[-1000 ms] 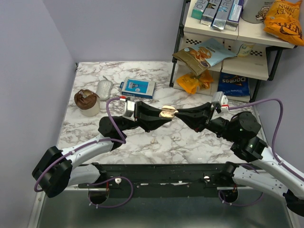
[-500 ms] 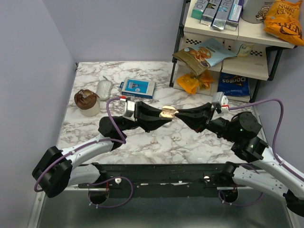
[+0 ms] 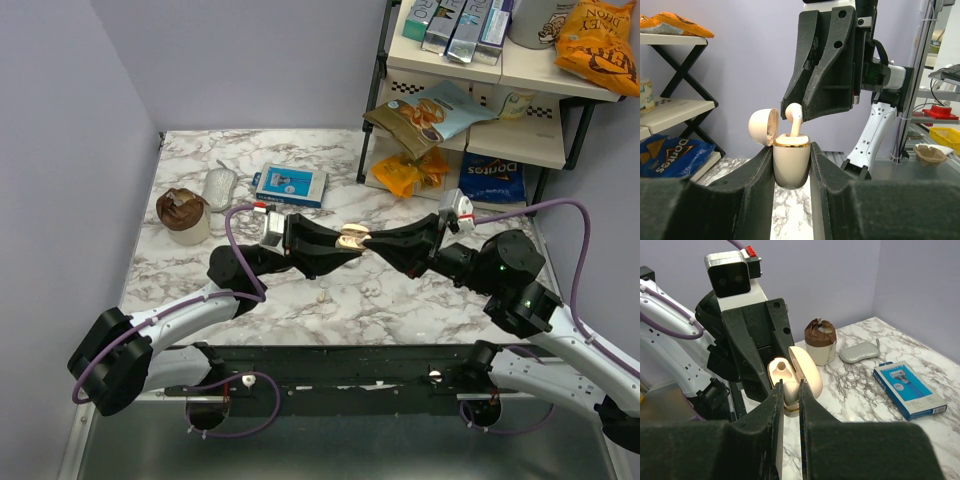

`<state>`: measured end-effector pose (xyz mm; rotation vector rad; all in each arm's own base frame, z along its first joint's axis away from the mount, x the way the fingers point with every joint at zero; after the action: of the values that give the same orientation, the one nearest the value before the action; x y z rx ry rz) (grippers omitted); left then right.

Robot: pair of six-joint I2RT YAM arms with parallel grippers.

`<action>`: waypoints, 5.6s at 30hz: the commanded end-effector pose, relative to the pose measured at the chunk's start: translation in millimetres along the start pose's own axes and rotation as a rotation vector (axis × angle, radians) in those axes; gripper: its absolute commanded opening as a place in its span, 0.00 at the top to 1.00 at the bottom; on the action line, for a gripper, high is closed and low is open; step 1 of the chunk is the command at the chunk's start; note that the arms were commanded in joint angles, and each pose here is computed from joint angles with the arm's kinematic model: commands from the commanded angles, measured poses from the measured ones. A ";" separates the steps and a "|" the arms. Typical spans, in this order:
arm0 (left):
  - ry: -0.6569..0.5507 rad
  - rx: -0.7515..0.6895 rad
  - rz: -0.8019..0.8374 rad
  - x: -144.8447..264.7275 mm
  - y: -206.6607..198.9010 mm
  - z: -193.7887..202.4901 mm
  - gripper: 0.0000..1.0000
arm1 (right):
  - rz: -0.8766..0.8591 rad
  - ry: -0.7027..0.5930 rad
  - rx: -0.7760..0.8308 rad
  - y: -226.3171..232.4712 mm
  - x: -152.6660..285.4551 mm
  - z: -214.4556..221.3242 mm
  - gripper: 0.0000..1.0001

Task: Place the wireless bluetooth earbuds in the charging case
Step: Place the earbud in the charging case.

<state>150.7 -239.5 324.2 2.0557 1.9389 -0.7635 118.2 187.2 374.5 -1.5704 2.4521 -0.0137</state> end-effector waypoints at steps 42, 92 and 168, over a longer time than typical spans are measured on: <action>-0.237 -0.232 0.208 -3.1 -34.5 -42.0 1.00 | 0.025 0.101 -0.060 2.7 9.8 9.5 0.67; -0.239 -0.215 0.203 -0.3 -37.0 -39.7 1.00 | 0.254 0.163 -0.091 -15.1 15.6 -1.6 0.28; -0.246 -0.208 0.176 -1.8 -31.2 -36.1 1.00 | 0.167 0.162 -0.097 -7.9 19.0 -17.8 0.28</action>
<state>148.6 -238.0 323.5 2.0253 1.9369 -0.8015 121.1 166.6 375.9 -1.4033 2.8023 -0.0096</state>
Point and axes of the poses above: each gripper's point midway between its finger pads, its own x axis back along the fingers, its own y axis along the line the jaws close on, z = x × y, the point moved 9 cm from there along x, back along the fingers, and after that the axes turned 11 degrees about x, right-handed, at the moved point
